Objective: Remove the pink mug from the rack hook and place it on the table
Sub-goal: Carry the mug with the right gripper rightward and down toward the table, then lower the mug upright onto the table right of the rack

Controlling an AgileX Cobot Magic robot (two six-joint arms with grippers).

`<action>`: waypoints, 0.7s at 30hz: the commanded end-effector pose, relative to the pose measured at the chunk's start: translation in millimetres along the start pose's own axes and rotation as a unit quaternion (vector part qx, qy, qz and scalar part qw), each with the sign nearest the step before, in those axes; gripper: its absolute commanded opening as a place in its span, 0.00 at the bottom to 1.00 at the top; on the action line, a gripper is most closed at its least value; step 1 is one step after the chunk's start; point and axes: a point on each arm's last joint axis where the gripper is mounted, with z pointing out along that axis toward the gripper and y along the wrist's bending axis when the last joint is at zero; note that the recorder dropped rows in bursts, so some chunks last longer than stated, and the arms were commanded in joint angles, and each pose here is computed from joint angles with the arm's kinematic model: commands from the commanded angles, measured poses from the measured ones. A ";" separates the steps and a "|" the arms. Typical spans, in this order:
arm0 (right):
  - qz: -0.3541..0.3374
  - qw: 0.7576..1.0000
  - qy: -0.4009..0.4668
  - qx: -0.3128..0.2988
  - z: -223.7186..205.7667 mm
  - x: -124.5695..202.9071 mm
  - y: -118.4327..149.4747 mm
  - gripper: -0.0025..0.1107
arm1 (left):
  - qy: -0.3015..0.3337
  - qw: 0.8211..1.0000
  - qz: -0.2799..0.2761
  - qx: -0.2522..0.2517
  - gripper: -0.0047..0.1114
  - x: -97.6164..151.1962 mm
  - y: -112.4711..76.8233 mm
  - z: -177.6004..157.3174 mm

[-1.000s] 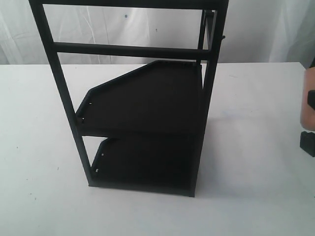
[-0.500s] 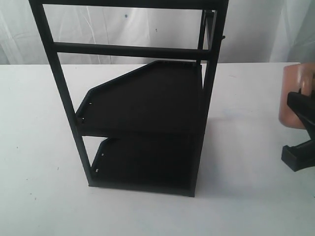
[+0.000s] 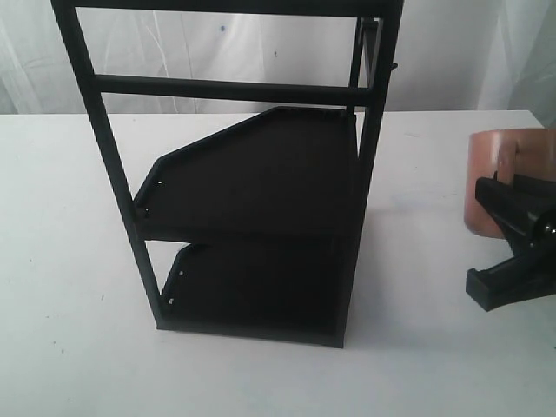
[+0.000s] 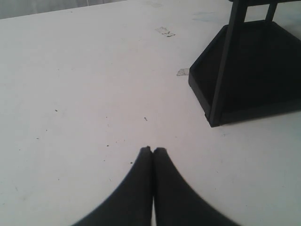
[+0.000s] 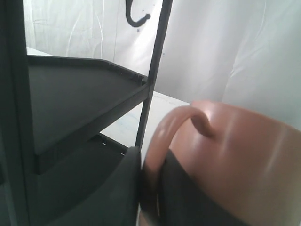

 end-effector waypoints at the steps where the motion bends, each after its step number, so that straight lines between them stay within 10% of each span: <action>1: -0.005 1.000 -0.028 -0.008 8.0 5.3 2.8 0.02 | 0.001 1.000 -0.004 -0.002 0.04 1.4 0.1 0.2; 21: -0.014 0.999 0.012 0.032 66.3 52.5 -0.1 0.02 | 0.001 1.000 -0.004 -0.002 0.04 1.4 0.1 0.2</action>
